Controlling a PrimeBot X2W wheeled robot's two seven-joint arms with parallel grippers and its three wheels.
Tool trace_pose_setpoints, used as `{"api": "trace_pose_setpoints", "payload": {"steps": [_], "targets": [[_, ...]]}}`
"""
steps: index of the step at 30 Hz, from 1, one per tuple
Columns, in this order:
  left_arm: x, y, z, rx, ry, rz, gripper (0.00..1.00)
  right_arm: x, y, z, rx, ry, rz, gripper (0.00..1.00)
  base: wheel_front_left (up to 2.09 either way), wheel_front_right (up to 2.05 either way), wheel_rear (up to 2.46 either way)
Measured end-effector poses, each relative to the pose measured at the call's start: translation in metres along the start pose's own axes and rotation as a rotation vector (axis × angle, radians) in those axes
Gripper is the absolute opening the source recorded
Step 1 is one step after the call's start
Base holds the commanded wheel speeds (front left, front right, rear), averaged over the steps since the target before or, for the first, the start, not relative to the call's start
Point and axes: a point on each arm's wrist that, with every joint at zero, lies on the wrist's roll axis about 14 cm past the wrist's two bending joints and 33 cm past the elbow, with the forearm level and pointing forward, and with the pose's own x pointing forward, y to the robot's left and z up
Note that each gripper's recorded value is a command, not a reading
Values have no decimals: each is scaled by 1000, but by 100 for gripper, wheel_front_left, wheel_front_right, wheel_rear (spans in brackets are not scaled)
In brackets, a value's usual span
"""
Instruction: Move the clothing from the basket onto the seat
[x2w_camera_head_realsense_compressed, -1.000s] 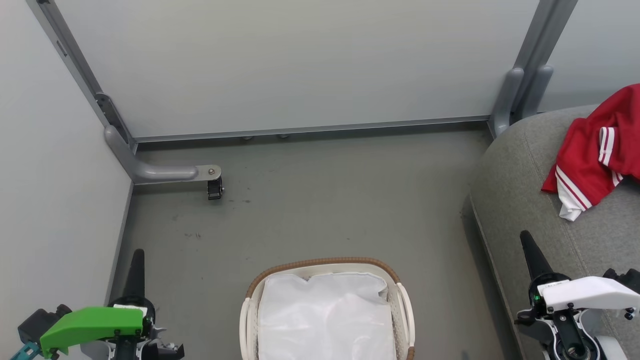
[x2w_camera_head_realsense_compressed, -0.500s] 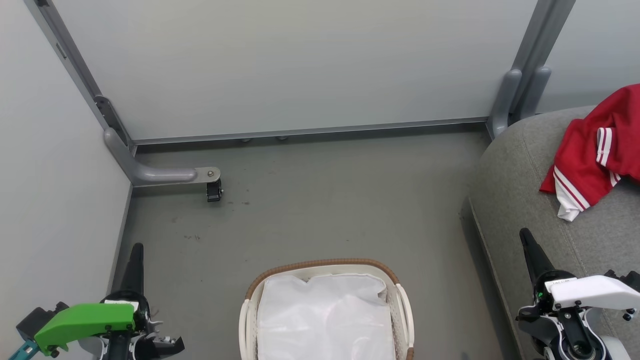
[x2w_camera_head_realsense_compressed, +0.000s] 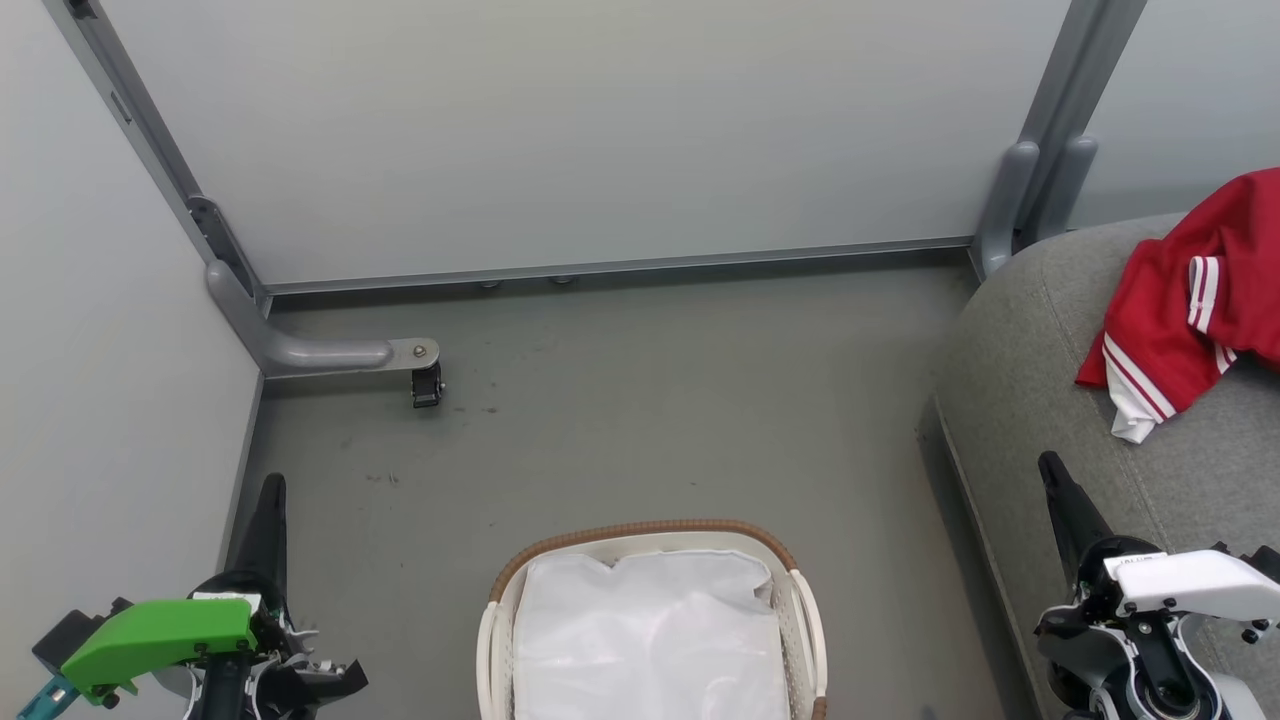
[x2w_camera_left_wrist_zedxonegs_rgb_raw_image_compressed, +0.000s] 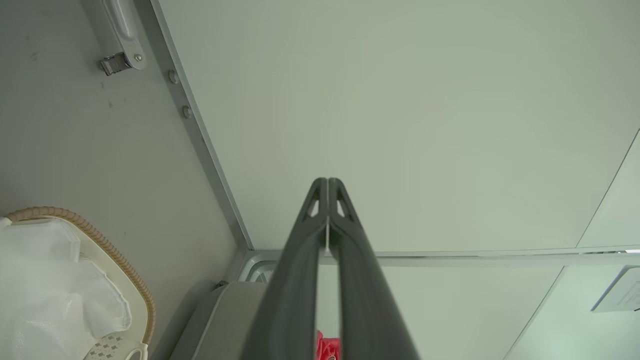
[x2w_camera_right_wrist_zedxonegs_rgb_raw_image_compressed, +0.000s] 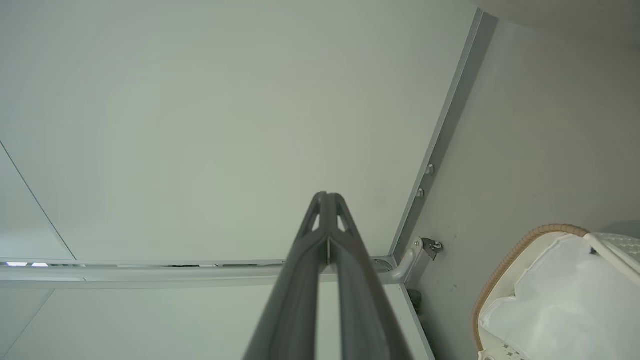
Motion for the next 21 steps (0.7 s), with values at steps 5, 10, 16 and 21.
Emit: {"api": "trace_pose_setpoints", "payload": {"steps": [5,10,16,21], "targets": [[1,-3,0,-28,4,-10,0,0,2,0,32,2,8,0,0,0,0],[2,-7,0,-61,7,-24,0,-1,4,1,68,4,16,0,0,0,0],[2,-8,0,-62,6,-26,0,-1,4,1,69,4,16,0,0,0,0],[2,-8,0,-62,6,-26,0,-1,4,1,69,4,17,0,0,0,0]]}}
